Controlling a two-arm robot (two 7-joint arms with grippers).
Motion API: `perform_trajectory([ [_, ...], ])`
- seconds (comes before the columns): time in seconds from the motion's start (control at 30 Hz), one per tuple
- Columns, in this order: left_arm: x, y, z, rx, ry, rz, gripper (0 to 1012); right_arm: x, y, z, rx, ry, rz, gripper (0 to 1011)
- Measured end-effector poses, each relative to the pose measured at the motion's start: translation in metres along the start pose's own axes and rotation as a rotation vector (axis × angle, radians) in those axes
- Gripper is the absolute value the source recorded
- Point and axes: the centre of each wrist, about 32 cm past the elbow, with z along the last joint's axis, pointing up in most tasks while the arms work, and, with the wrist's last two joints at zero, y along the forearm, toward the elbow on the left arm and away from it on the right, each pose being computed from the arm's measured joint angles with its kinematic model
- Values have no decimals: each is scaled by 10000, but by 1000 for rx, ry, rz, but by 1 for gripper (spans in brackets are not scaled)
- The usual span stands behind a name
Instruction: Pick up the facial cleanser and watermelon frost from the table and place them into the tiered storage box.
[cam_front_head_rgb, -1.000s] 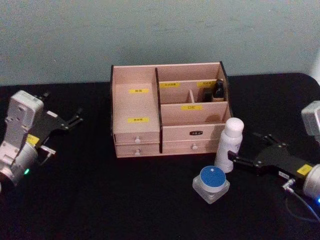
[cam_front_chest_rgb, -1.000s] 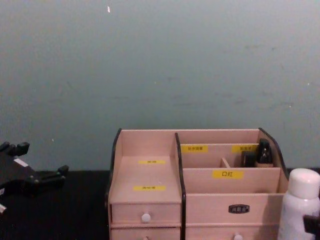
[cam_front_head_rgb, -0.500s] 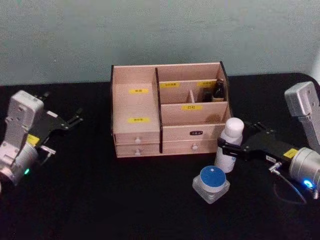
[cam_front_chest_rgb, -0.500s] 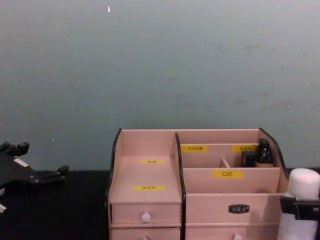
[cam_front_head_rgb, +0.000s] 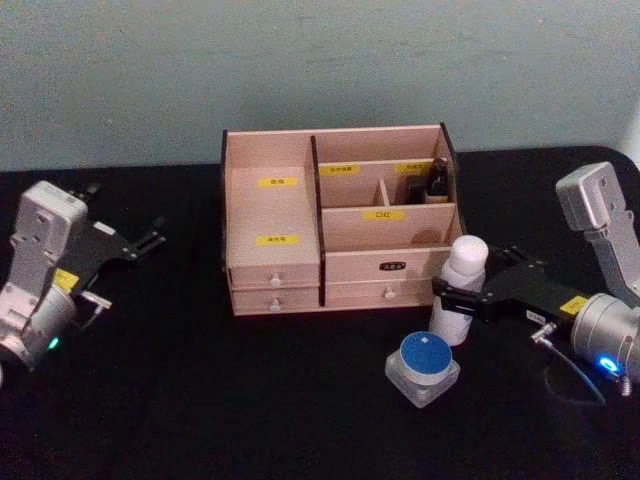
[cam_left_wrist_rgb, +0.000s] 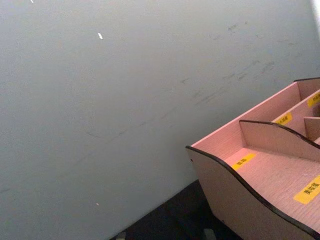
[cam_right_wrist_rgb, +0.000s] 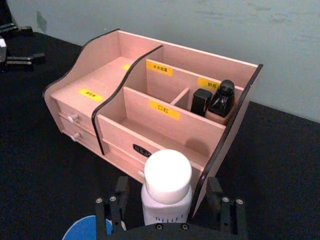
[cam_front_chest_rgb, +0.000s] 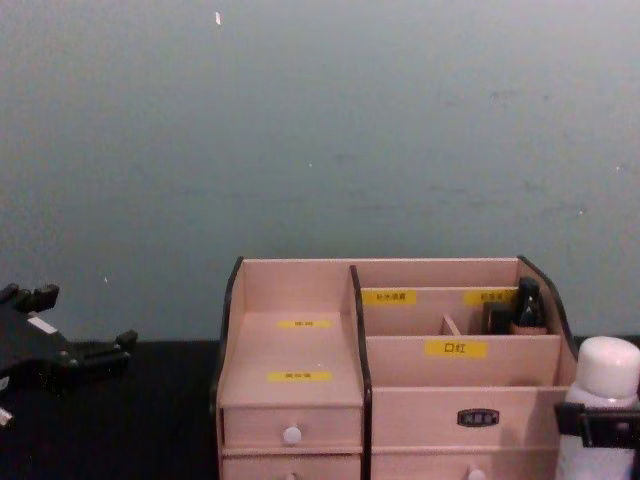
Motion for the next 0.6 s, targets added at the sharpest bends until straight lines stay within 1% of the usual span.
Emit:
perform_trajectory([
  [0.6, 0, 0, 0, 0, 0, 0, 1001, -22, 48, -27, -18, 5, -6, 1000],
])
